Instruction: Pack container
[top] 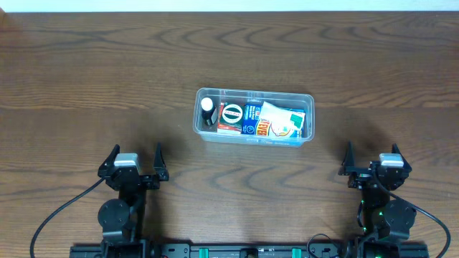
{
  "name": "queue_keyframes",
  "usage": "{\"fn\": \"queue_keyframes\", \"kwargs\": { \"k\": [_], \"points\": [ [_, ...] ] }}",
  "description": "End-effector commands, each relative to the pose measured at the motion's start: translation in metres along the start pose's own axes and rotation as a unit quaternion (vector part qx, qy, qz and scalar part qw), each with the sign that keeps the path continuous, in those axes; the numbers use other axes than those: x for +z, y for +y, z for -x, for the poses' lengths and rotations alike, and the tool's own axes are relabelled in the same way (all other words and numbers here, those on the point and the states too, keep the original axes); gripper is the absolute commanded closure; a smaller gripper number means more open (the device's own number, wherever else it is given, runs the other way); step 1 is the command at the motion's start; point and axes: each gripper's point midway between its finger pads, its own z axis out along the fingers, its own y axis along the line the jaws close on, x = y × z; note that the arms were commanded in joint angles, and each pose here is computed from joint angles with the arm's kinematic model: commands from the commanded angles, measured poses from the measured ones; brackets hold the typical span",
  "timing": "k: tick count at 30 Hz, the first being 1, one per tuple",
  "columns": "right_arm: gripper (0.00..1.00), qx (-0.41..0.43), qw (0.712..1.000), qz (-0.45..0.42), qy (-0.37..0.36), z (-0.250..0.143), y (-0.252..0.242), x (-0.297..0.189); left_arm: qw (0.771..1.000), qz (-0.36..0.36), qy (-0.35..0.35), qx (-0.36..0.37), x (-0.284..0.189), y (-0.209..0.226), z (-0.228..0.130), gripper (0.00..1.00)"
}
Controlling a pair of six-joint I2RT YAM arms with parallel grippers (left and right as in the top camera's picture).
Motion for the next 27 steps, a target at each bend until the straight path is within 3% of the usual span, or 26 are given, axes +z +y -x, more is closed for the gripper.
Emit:
{"fn": "queue_keyframes", "kwargs": {
  "k": [1, 11, 27],
  "points": [
    [0.01, -0.004, 1.000, 0.003, -0.003, 0.001, 0.002, 0.000, 1.000, -0.004, 0.024, 0.005, 0.001, -0.001, -0.016, 0.02],
    [0.01, -0.011, 0.995, 0.102, -0.009, 0.003, 0.051, -0.005, 1.000, -0.004, 0.024, 0.005, 0.001, -0.001, -0.016, 0.02],
    [0.01, -0.011, 0.994, 0.108, -0.009, 0.003, 0.054, -0.005, 1.000, -0.004, 0.024, 0.005, 0.001, -0.001, -0.016, 0.02]
  ]
}}
